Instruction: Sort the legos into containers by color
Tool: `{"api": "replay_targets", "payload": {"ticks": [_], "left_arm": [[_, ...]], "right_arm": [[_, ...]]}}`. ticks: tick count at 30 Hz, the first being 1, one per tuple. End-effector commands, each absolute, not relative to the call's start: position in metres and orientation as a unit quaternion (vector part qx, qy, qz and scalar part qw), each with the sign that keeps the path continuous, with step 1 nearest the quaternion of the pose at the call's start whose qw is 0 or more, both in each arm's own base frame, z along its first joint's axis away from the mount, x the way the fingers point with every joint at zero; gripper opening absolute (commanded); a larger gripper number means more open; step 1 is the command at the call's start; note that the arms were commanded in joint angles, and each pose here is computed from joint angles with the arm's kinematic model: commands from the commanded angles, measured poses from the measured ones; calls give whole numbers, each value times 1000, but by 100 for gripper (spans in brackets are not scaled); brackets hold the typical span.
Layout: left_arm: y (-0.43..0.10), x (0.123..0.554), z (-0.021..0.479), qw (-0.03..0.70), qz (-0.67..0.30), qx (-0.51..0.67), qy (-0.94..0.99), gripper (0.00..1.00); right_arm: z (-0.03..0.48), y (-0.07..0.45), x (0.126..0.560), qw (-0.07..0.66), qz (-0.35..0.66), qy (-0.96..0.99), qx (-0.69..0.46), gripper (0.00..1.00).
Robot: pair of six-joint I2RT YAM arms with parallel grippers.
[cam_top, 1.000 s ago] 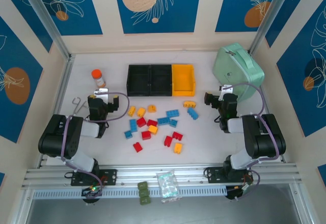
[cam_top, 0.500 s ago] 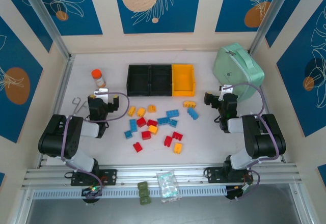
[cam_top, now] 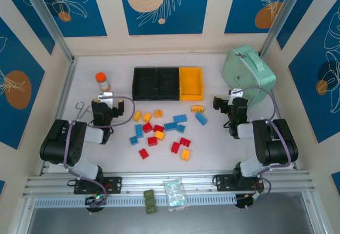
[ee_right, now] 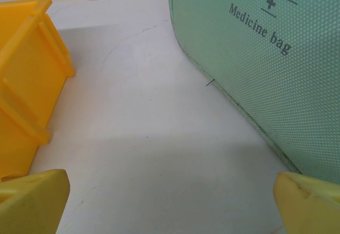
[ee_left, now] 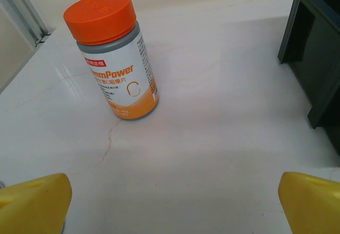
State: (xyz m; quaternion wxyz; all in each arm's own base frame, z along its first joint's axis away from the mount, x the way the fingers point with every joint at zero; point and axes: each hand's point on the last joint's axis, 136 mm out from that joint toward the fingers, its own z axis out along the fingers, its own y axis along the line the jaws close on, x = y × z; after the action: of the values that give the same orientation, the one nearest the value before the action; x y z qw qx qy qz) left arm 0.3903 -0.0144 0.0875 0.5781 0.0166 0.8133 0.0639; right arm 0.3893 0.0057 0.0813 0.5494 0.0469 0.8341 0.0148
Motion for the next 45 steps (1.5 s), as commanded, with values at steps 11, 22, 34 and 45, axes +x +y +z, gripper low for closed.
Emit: {"api": "replay_targets", "payload": {"ticks": [11, 22, 34, 45], "left_arm": [[-13, 394, 99, 592, 61, 18, 804, 99], [-7, 396, 155, 566, 57, -20, 822, 99], [-83, 373, 177, 470, -298, -145, 818, 97], [-149, 306, 126, 272, -378, -80, 881, 73]], "right_arm": [[97, 6, 396, 570, 22, 820, 49, 99], [158, 29, 383, 561, 60, 825, 26, 99], [180, 60, 328, 369, 299, 865, 159, 81], [97, 110, 301, 195, 224, 952, 75, 68]]}}
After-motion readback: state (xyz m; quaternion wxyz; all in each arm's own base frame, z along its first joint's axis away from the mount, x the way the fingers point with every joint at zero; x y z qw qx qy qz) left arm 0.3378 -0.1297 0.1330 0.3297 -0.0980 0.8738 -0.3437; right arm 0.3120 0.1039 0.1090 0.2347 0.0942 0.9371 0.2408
